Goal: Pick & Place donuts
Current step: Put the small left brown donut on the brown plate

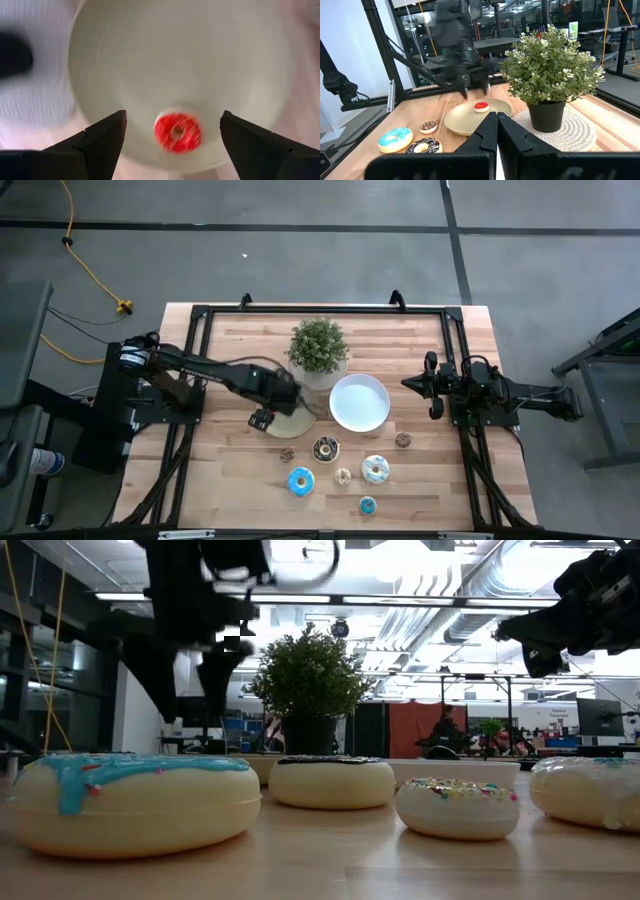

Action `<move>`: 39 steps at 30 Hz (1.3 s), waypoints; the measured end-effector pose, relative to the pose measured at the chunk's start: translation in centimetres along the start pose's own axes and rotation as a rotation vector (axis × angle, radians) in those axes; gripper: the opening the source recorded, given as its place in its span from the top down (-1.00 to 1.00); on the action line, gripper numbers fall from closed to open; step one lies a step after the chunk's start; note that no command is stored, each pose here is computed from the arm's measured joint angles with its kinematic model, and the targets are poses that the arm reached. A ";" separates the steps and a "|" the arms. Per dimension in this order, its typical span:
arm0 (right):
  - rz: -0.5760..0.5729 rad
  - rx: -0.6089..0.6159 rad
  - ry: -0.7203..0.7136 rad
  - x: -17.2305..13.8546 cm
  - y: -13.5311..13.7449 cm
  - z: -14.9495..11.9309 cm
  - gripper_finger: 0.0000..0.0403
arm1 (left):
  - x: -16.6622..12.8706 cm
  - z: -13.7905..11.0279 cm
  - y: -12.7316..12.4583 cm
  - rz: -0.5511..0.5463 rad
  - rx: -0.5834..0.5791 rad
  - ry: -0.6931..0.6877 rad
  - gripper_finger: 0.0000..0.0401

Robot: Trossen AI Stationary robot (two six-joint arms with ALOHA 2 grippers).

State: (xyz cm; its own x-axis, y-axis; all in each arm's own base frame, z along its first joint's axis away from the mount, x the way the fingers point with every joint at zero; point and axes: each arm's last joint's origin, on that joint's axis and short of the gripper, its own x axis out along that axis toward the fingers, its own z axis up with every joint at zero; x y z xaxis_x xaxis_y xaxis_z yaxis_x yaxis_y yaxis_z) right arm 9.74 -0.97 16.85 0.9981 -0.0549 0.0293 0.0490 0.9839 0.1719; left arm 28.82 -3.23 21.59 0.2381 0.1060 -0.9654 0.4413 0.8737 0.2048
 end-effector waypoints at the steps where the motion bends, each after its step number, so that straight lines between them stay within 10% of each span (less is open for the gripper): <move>1: 0.000 0.000 0.000 0.0 0.0 0.0 1.00 | -0.3 0.4 -0.5 -0.005 0.057 -0.018 -0.56; 15: 0.000 0.000 0.000 0.0 0.0 0.0 1.00 | -3.0 5.0 -6.8 -0.120 0.732 -0.430 -0.55; 39: 0.001 0.000 -0.003 0.0 0.0 0.0 1.00 | -3.2 7.7 -7.3 -0.164 0.570 -0.273 -0.55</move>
State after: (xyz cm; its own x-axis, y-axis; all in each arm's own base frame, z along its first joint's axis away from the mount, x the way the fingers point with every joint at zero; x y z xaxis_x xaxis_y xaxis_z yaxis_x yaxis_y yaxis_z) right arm 9.75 -0.97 16.89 0.9980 -0.0545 0.0320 0.0482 0.9839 0.1719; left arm 31.47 -13.62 24.39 0.3070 -0.1971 -0.9311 0.8622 0.4718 0.1844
